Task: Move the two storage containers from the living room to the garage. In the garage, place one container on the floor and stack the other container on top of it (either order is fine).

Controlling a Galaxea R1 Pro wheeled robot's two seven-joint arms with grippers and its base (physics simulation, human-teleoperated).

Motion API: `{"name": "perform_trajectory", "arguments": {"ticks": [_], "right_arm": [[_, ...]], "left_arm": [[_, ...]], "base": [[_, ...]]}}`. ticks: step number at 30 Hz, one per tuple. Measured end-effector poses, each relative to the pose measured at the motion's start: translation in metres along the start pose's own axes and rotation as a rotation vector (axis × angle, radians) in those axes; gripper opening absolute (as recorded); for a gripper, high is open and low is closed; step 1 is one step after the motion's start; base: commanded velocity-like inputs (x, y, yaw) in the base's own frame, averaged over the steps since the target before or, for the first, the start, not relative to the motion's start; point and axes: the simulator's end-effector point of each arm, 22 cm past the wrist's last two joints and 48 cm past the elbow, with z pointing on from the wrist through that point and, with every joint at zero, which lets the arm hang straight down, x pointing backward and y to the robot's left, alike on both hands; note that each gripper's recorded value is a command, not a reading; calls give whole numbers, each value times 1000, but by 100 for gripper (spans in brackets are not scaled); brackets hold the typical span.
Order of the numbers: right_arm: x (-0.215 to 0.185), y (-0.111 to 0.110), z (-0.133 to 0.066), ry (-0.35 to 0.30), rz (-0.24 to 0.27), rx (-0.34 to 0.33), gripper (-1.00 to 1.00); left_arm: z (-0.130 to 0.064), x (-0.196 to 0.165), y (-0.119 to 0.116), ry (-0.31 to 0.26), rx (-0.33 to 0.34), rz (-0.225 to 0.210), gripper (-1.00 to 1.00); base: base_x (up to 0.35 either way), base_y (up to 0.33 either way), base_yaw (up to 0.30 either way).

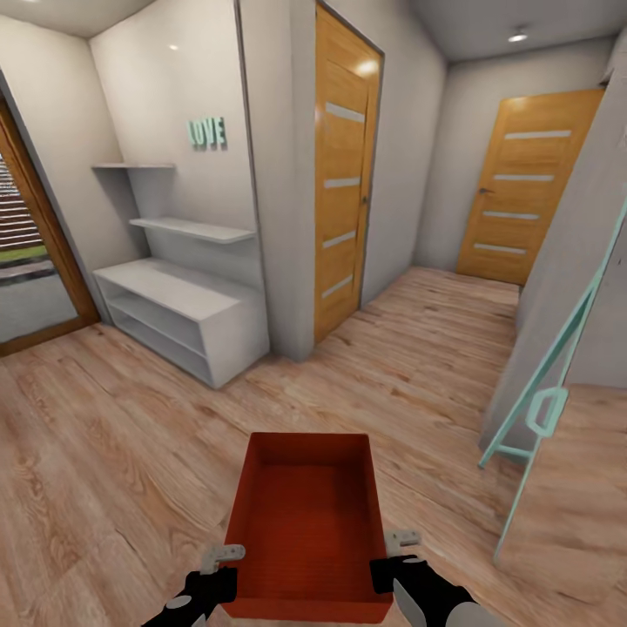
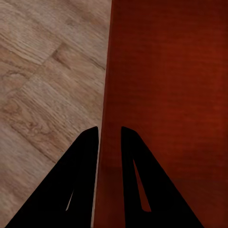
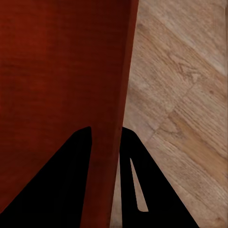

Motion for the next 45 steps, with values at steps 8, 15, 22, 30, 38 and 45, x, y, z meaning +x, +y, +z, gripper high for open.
{"name": "perform_trajectory", "arguments": {"ticks": [8,15,22,30,38,45], "right_arm": [[-3,0,-2,-6,0,0,-100],[-4,0,-2,-8,0,1,-100],[-7,-1,-4,-16,0,1,-100],[-11,-1,-7,-24,-1,3,-100],[-11,-1,-7,-26,-1,3,-100],[-11,-1,-7,-25,-1,3,-100]], "left_arm": [[-1,-3,0,-6,0,0,-100],[-1,-4,0,-8,1,0,-100],[-3,-8,-1,-16,1,1,-100],[-4,-12,-1,-24,2,1,-100],[-5,-13,-1,-26,2,1,-100],[-5,-12,-1,-26,2,1,-100]], "base": [[316,177,-105],[316,177,-58],[316,175,-154],[329,88,-159],[338,6,-37],[339,0,-54]]}}
